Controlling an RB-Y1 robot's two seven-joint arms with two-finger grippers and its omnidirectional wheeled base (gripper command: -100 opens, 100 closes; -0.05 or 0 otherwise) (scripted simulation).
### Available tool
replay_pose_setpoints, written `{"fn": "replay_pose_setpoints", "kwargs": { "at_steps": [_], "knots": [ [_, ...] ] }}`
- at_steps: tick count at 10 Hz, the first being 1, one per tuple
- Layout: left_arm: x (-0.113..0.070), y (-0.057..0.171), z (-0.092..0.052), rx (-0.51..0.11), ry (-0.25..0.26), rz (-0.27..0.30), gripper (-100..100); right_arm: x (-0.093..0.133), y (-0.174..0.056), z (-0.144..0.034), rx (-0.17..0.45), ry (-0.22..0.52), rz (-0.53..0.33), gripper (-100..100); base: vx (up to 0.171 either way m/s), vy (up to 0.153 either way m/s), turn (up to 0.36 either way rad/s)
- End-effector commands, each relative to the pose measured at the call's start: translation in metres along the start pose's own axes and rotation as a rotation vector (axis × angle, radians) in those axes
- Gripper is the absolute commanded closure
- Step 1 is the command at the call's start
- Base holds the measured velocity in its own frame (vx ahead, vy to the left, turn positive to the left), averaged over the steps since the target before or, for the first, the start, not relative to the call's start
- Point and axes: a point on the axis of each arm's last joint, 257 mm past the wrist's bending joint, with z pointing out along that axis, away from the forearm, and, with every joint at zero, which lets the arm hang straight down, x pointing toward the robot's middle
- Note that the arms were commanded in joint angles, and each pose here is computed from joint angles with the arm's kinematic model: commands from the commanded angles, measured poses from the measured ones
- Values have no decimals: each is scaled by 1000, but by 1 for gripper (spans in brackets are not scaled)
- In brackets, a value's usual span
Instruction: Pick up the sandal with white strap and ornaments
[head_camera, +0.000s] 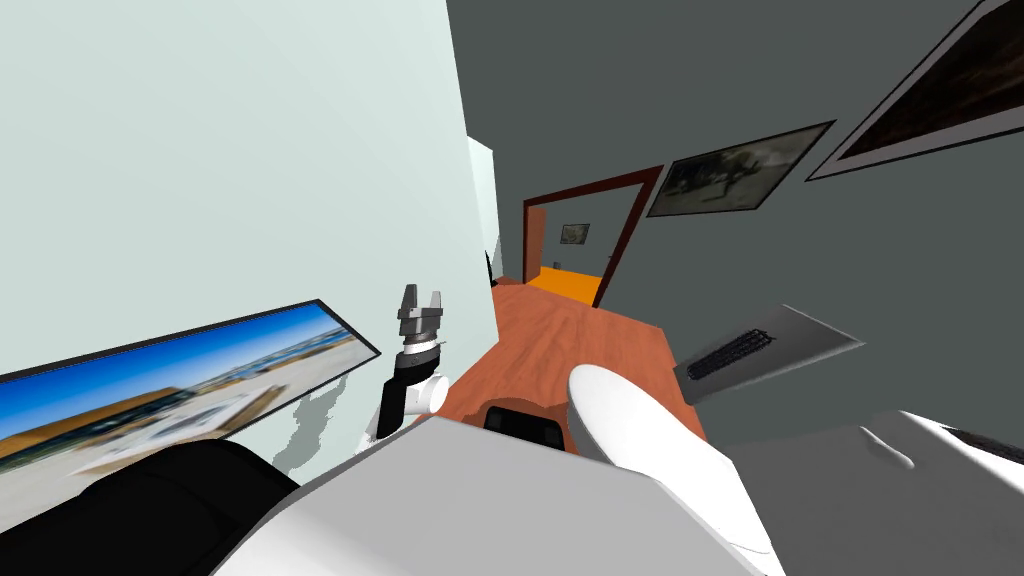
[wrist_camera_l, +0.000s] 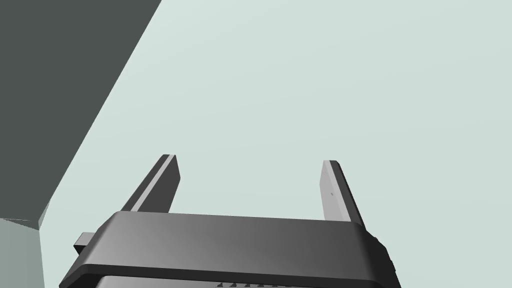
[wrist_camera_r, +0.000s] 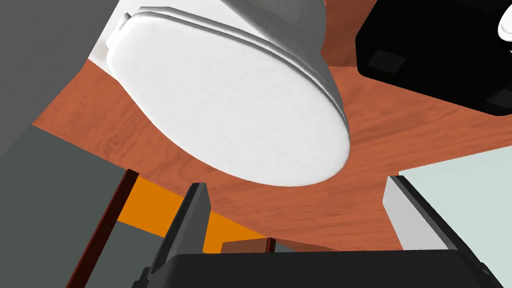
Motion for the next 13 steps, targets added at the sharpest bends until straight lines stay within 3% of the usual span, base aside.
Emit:
{"fn": "replay_pose_setpoints", "kwargs": {
  "at_steps": [1, 3, 7, 9, 10, 12, 13],
  "knots": [
    [0, 0, 0, 0, 0, 0, 0, 22, -14, -18, -15, 71, -83, -100, 93, 66, 219],
    [0, 0, 0, 0, 0, 0, 0, 45, -36, -39, -21, 152, -163, -100, 107, 56, 159],
    [0, 0, 0, 0, 0, 0, 0, 66, -79, -76, -52, 281, -328, -100, 83, 16, 148],
    [0, 0, 0, 0, 0, 0, 0, 72, -89, -84, -39, 307, -333, -100, 40, -8, 26],
    [0, 0, 0, 0, 0, 0, 0, 80, -107, -102, -54, 365, -396, -100, 32, -9, 126],
    [0, 0, 0, 0, 0, 0, 0, 82, -108, -103, -51, 370, -396, -100, 29, -13, 43],
    [0, 0, 0, 0, 0, 0, 0, 86, -123, -118, -71, 417, -454, -100, 29, -18, 101]
  ]
}}
